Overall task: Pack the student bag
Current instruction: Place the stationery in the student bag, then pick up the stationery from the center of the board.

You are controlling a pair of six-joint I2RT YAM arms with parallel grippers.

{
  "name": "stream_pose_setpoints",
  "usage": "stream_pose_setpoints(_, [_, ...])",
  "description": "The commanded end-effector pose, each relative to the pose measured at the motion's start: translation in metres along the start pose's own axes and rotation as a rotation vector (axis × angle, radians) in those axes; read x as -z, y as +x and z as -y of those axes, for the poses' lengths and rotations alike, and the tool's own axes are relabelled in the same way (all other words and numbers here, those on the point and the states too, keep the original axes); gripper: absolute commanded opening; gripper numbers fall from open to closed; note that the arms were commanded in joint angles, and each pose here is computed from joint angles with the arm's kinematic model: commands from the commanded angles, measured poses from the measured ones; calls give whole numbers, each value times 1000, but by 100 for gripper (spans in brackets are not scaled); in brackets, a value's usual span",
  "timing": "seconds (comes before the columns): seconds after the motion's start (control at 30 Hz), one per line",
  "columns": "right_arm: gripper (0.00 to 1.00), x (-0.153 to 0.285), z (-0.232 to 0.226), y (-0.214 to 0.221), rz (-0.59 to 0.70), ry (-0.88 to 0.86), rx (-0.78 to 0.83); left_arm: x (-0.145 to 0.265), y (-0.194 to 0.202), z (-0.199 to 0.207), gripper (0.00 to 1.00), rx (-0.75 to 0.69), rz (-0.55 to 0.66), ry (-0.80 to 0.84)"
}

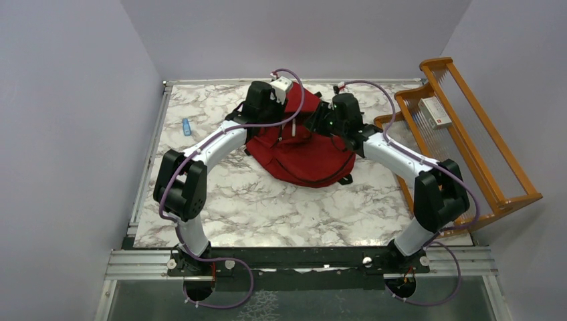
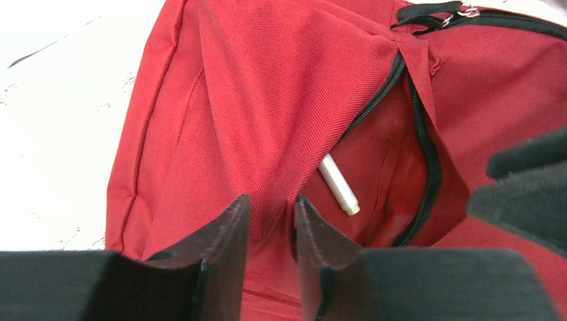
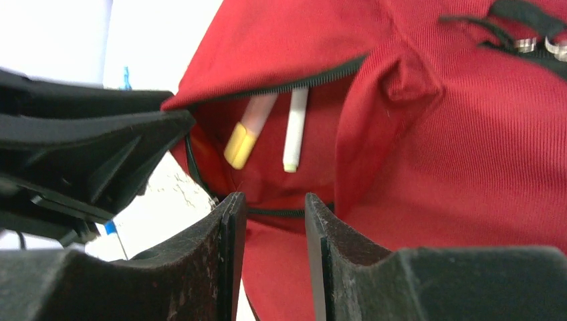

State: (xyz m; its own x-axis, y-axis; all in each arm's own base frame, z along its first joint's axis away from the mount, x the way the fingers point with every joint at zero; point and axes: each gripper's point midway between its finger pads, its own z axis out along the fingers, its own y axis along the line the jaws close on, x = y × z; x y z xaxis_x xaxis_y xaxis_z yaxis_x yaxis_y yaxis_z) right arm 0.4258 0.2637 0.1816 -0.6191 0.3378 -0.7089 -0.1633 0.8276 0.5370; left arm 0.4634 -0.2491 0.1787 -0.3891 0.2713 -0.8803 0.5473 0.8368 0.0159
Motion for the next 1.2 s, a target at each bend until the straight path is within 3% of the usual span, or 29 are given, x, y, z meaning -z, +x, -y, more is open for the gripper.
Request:
stream_pose_setpoints(0.0, [42, 20, 6, 9, -4, -21, 21, 21, -32, 3, 38, 9, 74, 8])
stream_pose_setpoints(0.17, [42, 43, 7, 7, 8, -17, 41, 35, -52, 3, 49, 25, 117, 5])
stream_pose_setpoints(0.4, [42, 65, 18, 8, 31, 19, 93, 59, -37, -5, 52, 95, 62, -24])
stream_pose_setpoints(0.7, [42, 80, 27, 39, -39, 0, 78, 123, 48, -94, 56, 312, -34, -279])
stream_pose_setpoints(0.87, [42, 82, 28, 61, -106, -31, 40, 152, 114, -154, 60, 414, -135, -482])
stream_pose_setpoints(1.0, [42, 84, 24, 70, -143, -63, 24, 159, 161, -174, 65, 457, -256, -537])
stream_pose_setpoints(1.17, [42, 87, 23, 74, -162, -67, 27, 151, 192, -175, 68, 471, -344, -527])
